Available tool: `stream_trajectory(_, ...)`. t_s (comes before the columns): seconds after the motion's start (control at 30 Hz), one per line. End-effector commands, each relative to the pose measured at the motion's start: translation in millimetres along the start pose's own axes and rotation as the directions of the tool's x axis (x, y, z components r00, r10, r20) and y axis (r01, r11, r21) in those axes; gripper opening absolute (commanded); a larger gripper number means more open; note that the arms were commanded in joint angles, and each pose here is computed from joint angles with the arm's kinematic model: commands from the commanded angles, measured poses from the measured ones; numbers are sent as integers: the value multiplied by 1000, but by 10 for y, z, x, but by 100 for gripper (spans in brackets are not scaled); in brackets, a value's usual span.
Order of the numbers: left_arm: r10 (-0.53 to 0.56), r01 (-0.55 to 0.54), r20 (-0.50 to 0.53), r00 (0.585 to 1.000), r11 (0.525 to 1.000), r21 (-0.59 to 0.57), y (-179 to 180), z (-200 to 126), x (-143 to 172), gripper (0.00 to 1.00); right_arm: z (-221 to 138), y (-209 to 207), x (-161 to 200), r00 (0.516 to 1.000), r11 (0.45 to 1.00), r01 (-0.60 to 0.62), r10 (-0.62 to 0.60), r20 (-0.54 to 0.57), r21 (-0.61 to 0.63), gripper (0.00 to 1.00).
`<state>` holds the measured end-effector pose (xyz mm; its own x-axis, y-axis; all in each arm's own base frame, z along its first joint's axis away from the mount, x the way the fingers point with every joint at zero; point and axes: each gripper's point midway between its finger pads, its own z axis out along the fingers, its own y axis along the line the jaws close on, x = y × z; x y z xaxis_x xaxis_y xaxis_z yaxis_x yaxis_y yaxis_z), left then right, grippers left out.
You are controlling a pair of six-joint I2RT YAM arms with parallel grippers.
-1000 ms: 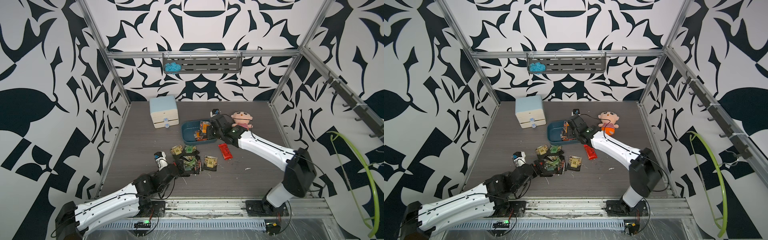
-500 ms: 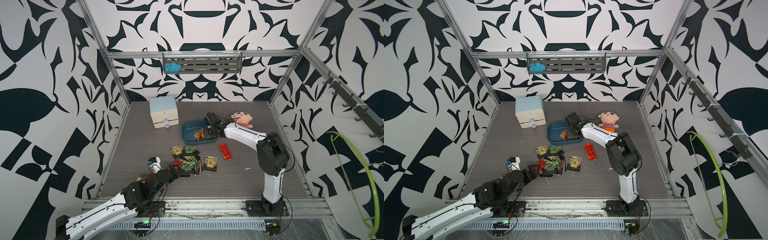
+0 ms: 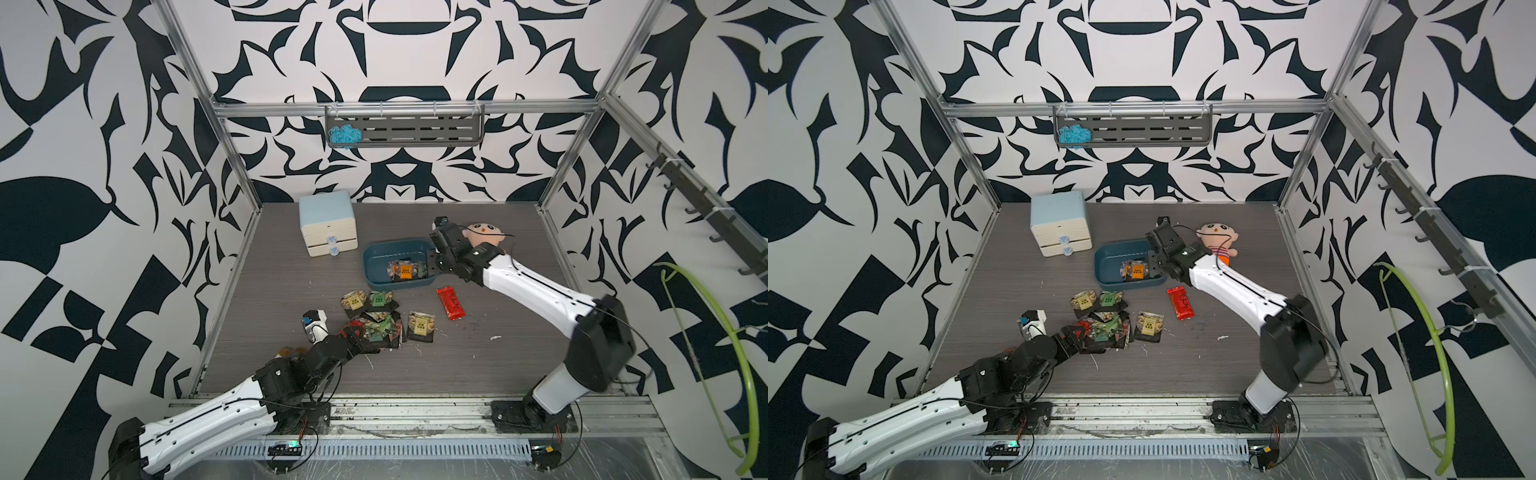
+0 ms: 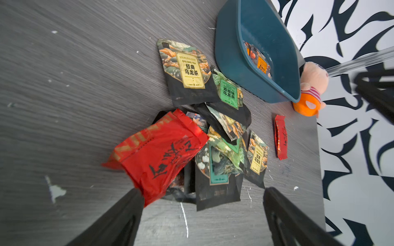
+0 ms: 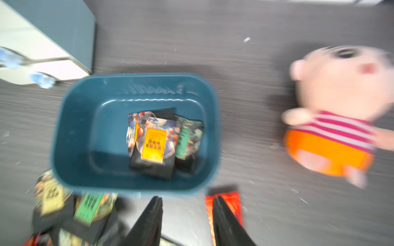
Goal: Put the tea bags into the storage box
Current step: Place the tea bag in the storage box, then pick up the tea bag from the center of the board.
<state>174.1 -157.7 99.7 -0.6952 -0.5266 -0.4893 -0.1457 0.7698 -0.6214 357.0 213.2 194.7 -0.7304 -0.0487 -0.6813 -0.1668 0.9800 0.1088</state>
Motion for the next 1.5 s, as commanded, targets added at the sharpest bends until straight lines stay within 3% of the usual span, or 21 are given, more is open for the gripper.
stream_trajectory(0.0, -2, -2, 61, 998, 998, 61, -401, 11, -183, 94, -389, -175, 66, 998, 1000, 21, -21, 61, 3, 43)
stream_trajectory(0.2, 21, -23, 48, 999, 999, 46, -739, 221, -153, 94, -706, -355, 546, 995, 996, -17, 26, 100, -88, 45)
stream_trajectory(0.27, 22, -24, 33, 999, 998, 54, -824, 299, -108, 87, -709, -348, 726, 995, 990, -42, 54, 90, -137, 45)
stream_trajectory(0.4, 30, -27, -30, 999, 996, 80, -979, 436, 45, 75, -557, -298, 1075, 994, 973, -91, 101, 38, -214, 45)
stream_trajectory(0.67, 77, -66, -166, 983, 995, 70, -1092, 648, 360, 76, -108, -73, 1539, 991, 942, -118, 91, -99, -315, 43)
stream_trajectory(1.03, 135, -143, -325, 936, 990, 1, -1048, 929, 760, 75, 231, 9, 1849, 981, 939, -90, 25, -194, -331, 41)
stream_trajectory(1.2, 155, -166, -378, 913, 986, 3, -1102, 1055, 909, 69, 300, -11, 1963, 971, 945, -95, 18, -240, -314, 41)
stream_trajectory(1.47, 152, -176, -383, 911, 984, -30, -1021, 1149, 965, 67, 356, 35, 1993, 965, 940, -99, 11, -262, -325, 39)
